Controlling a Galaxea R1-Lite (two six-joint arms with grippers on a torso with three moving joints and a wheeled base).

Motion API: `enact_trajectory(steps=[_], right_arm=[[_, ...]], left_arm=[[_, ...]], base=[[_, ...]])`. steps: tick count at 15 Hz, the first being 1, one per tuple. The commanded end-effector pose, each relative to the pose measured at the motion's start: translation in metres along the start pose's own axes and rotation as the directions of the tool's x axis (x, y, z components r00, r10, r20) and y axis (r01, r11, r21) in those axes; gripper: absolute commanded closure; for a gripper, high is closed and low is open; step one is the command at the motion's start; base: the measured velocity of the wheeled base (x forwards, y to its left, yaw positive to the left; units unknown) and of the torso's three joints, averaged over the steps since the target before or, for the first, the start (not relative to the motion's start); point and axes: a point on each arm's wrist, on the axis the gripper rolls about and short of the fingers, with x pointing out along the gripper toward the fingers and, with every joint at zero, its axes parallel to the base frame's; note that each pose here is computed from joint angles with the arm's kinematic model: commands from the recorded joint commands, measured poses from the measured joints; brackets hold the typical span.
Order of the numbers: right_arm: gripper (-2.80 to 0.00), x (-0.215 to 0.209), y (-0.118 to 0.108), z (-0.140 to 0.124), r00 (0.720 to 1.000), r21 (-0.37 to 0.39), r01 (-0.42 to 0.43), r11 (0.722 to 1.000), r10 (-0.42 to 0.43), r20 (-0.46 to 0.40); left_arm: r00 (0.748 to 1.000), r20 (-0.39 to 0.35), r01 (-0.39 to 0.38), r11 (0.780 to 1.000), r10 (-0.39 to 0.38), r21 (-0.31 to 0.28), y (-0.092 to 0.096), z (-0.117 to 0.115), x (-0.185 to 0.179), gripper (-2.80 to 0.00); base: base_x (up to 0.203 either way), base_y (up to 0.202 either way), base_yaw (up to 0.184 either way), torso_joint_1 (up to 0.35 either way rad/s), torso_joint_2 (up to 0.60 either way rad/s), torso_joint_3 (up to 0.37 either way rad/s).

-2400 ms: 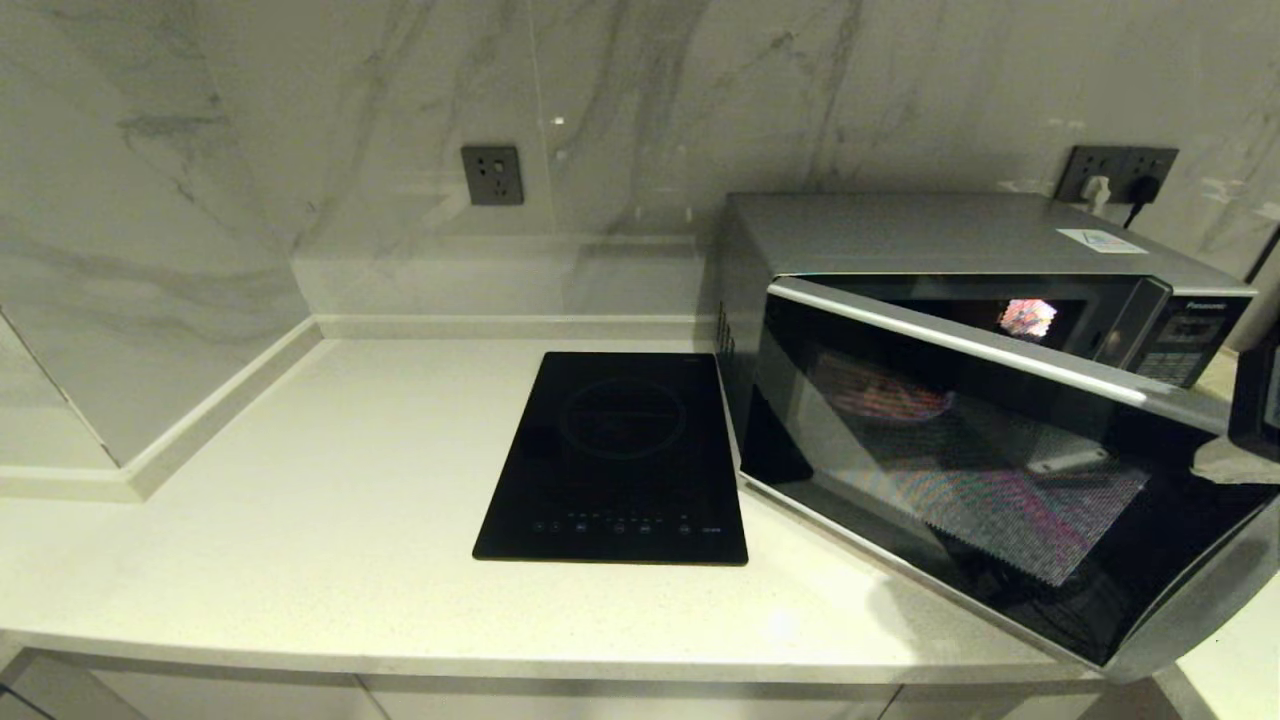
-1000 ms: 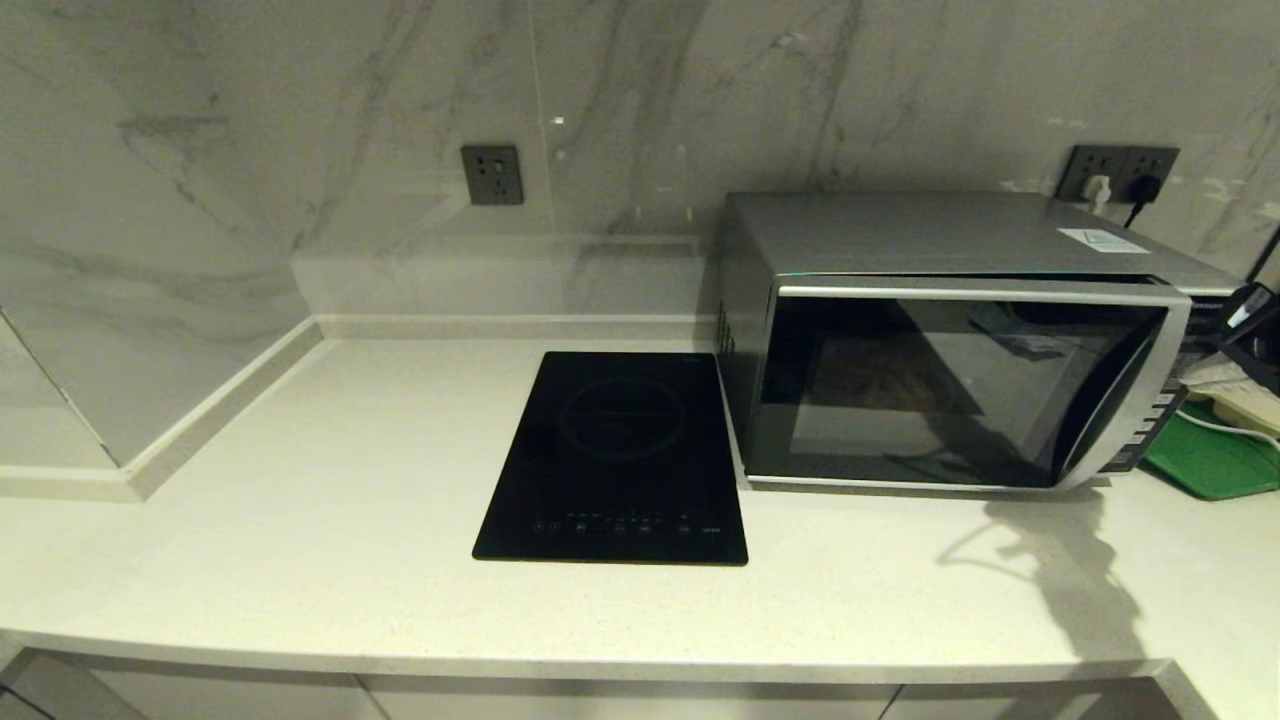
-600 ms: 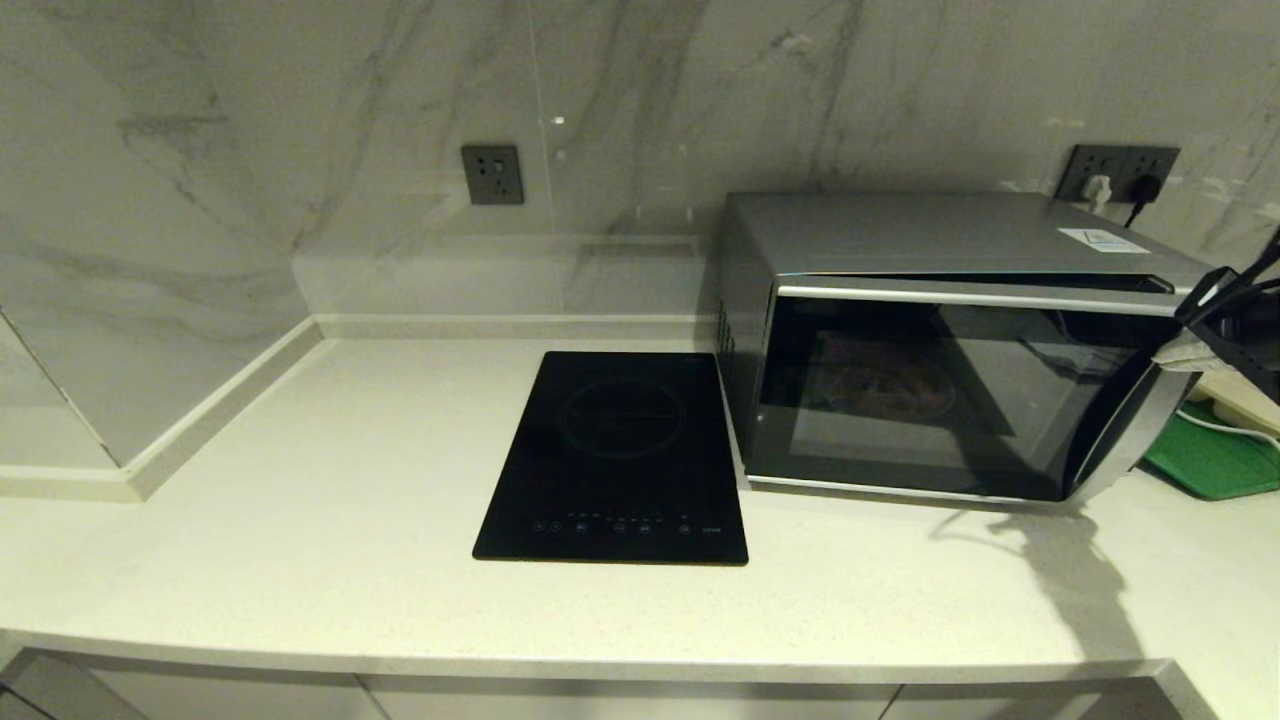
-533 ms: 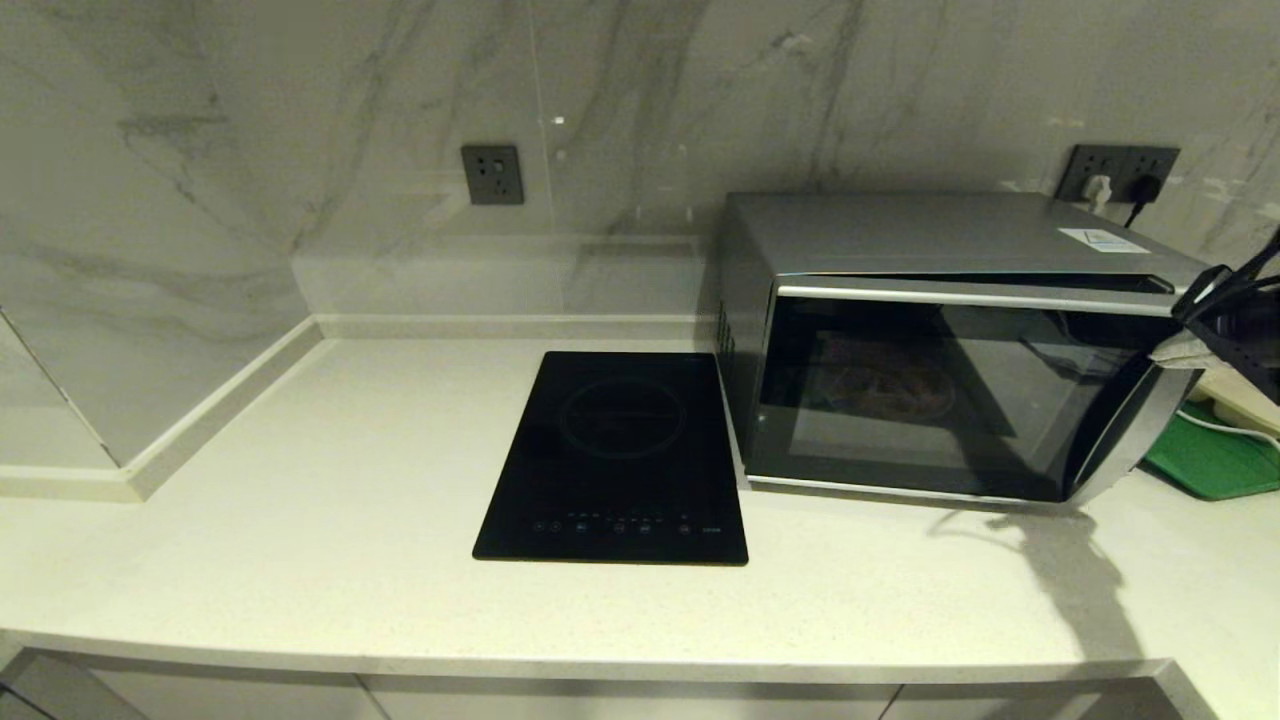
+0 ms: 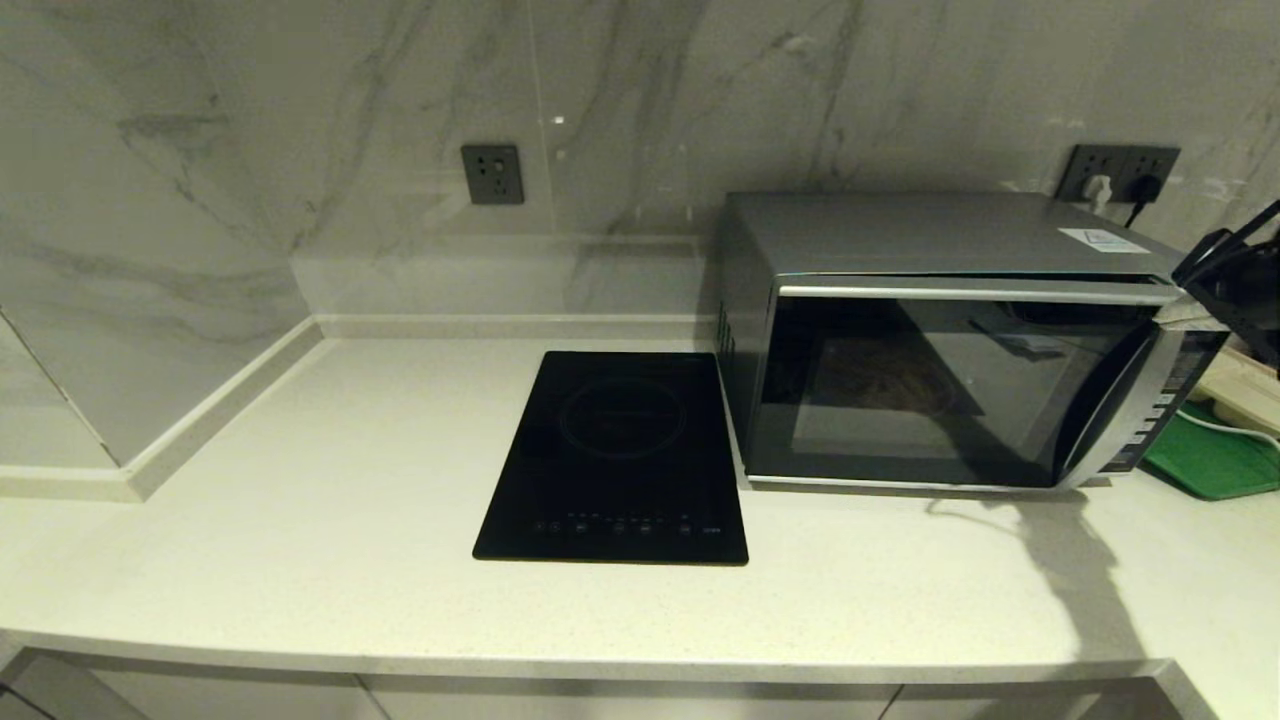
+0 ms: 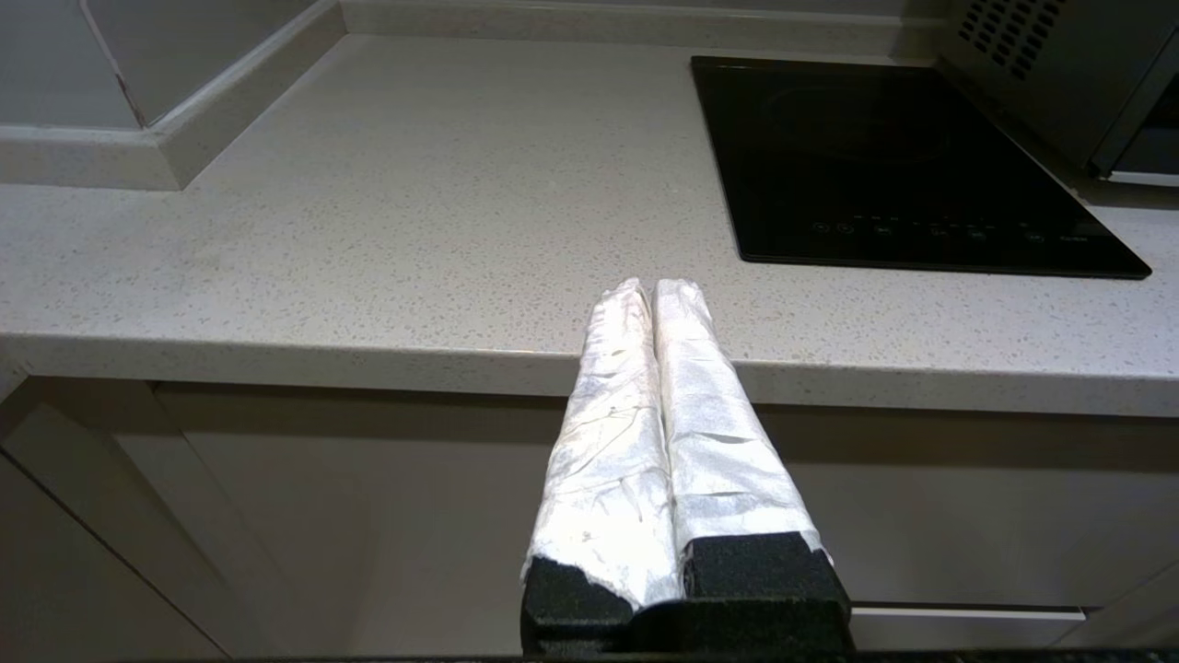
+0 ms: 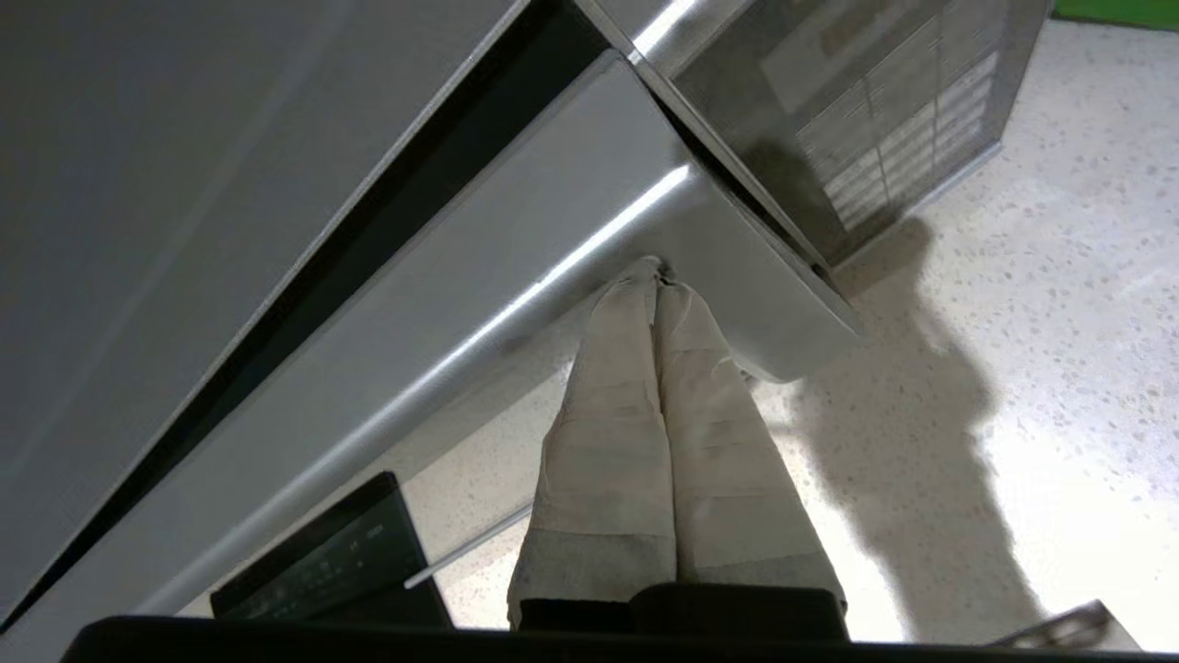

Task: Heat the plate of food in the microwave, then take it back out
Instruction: Close the microwave oven

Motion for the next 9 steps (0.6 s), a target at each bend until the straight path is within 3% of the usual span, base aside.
enact_trajectory(steps=[1, 9], right_arm=[[0.0, 0.0045, 0.0, 0.0008, 1.0, 0.003, 0.003, 1.0, -0.003, -0.004], [0.0, 0.0095, 0.0032, 0.0046, 1.0, 0.006, -0.008, 1.0, 0.008, 0.002]], left_arm=[[1.0, 0.0, -0.001, 1.0, 0.001, 0.0, 0.0, 0.0, 0.0, 0.0], [1.0, 0.0, -0.001, 1.0, 0.001, 0.0, 0.0, 0.0, 0.0, 0.0]], base=[[0.0, 0.0, 0.0, 0.0, 0.0, 0.0], [0.0, 0.0, 0.0, 0.0, 0.0, 0.0]])
